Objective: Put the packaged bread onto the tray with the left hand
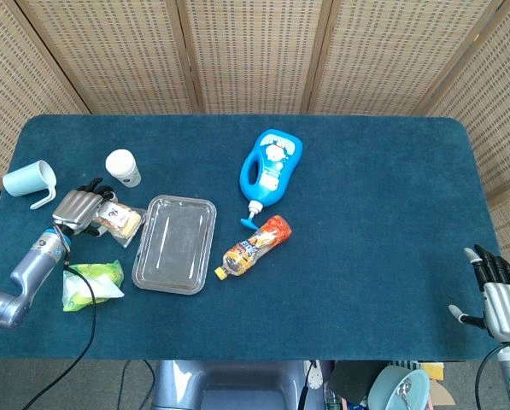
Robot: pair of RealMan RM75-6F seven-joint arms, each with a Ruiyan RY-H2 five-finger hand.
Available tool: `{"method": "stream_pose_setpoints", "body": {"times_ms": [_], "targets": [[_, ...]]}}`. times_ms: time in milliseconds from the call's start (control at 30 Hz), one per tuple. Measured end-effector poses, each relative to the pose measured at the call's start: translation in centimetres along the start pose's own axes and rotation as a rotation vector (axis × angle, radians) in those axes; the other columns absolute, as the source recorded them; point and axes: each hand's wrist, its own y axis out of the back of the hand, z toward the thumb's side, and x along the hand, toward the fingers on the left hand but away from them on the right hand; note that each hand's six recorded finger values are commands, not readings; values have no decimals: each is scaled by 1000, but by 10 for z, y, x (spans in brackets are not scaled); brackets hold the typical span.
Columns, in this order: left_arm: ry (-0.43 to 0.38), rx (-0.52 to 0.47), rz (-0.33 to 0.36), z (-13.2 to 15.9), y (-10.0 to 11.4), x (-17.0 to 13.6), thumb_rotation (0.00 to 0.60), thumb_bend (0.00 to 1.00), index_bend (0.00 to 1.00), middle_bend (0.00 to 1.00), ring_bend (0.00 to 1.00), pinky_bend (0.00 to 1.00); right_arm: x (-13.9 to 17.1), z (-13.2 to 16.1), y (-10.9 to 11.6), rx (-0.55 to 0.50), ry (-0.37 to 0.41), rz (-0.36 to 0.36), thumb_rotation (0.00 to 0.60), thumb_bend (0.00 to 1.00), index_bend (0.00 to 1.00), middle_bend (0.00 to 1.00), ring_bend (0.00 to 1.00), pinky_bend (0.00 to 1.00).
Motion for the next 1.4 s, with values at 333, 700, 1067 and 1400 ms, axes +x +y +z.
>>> {"method": "stream_pose_setpoints", "body": {"times_ms": [333, 700, 1067, 1400], "targets": [[-43, 21, 32, 31, 20, 0, 600, 356, 403, 194, 31, 190, 7, -7, 0, -17, 12, -8, 600, 181, 0, 0, 0, 0], [-94, 49, 60, 73, 38, 7, 600, 356, 403, 194, 31, 182, 14, -15, 5, -36, 22, -22, 600, 181, 0, 0, 0, 0], [-198, 74, 9, 149, 24, 31, 600, 341, 402, 183, 31, 158, 23, -24, 13, -50, 20, -54, 600, 181, 0, 0, 0, 0], [-194, 75, -13, 145, 31, 22, 600, 145, 111, 0, 0, 0, 28, -25, 13, -51, 11, -65, 600, 181, 0, 0, 0, 0]]}}
